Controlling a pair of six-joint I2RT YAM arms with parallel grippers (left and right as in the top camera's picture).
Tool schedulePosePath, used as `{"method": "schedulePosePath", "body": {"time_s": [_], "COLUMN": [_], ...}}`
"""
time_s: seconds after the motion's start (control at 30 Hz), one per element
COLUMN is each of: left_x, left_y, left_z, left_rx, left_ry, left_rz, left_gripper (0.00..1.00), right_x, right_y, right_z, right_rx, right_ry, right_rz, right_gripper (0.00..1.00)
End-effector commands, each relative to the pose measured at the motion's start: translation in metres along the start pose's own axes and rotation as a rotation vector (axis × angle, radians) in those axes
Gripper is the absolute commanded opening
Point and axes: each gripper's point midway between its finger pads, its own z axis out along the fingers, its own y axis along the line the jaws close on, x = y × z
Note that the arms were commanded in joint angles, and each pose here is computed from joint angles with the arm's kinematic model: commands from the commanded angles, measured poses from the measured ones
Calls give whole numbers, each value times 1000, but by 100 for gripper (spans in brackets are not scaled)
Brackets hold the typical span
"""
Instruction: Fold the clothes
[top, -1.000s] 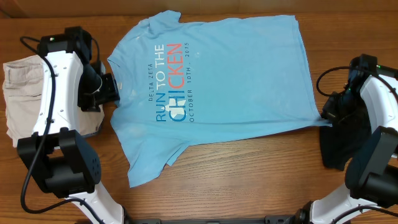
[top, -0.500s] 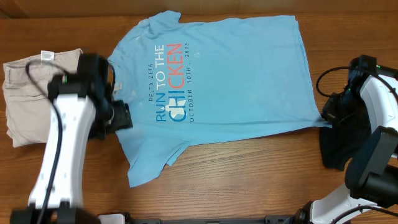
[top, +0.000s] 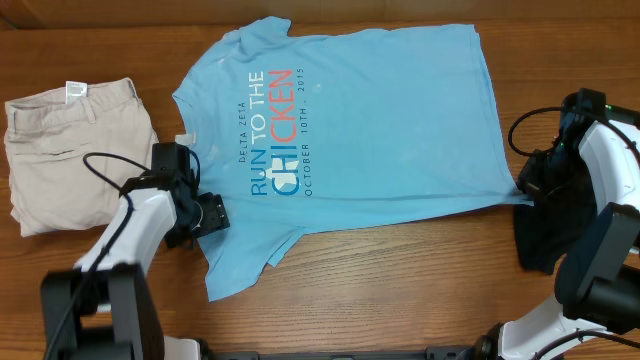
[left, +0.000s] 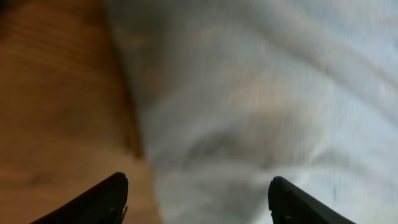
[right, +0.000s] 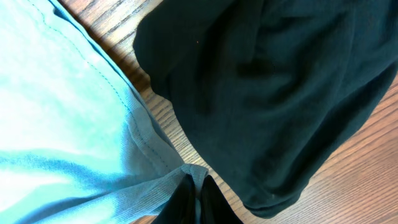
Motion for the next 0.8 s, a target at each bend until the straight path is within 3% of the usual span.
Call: {"method": "schedulePosePath", "body": {"time_s": [0.0, 0.27, 0.4, 0.77], "left_x": [8, 36, 50, 71], "left_y": [-11, -8, -4, 4], "left_z": [21, 38, 35, 28], "left_rx": [71, 66, 49, 5], "left_ry": [68, 214, 273, 363], "left_rz": [11, -5, -15, -30], "left_gripper": [71, 53, 49, 62], "right_x": [1, 1, 2, 1], "right_y": [0, 0, 0, 0], "right_z": [-6, -5, -5, -5], "right_rx": [-2, -1, -1, -1], "right_ry": [-17, -15, -14, -15], "right_rz": [-2, -2, -2, -2], "right_gripper": [6, 6, 6, 7]}}
